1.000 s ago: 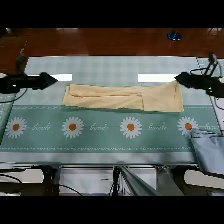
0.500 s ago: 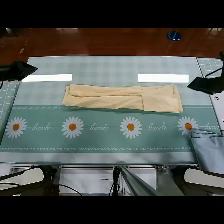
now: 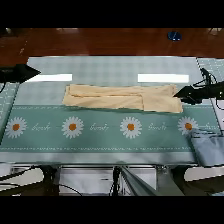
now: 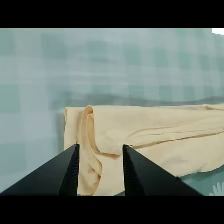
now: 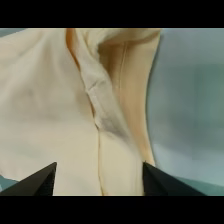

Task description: Fold the shirts.

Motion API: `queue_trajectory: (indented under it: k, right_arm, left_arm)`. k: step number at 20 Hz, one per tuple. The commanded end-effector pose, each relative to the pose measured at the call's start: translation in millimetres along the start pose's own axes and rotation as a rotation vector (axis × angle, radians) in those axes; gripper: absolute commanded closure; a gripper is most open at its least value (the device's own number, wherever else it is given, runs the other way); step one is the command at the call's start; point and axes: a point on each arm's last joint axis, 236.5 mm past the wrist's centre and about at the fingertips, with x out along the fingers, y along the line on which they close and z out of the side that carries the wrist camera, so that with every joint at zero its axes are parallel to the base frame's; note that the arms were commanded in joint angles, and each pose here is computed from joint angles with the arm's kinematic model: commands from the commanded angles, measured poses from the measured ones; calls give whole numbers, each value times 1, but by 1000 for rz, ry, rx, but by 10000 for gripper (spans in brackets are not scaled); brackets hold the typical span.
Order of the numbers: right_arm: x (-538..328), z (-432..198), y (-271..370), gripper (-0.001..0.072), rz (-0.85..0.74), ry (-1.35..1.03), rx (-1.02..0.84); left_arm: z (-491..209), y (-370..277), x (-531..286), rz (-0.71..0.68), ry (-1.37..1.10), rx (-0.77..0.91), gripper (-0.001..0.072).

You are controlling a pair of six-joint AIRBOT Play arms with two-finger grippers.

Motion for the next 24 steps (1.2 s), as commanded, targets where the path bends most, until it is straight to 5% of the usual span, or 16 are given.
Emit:
queue_trajectory:
  k: [1, 16, 18, 20, 21, 24]
  right_arm:
    - [-8, 0, -10, 105, 49, -16, 52]
    - [55, 3, 10, 123, 93, 31, 30]
    - [64, 5, 17, 266, 87, 31, 12]
    - [65, 7, 20, 619, 90, 23, 2]
    - [60, 9, 23, 686, 103, 14, 4]
    - [26, 20, 46, 687, 104, -53, -59]
  left_arm:
    - [-4, 4, 0, 16, 17, 10, 354]
    - [-5, 5, 2, 15, 21, 7, 355]
    - [-5, 5, 2, 15, 21, 7, 355]
    - [-5, 5, 2, 15, 20, 7, 355]
    - [-5, 5, 2, 15, 20, 7, 355]
    - [-5, 2, 3, 10, 24, 7, 377]
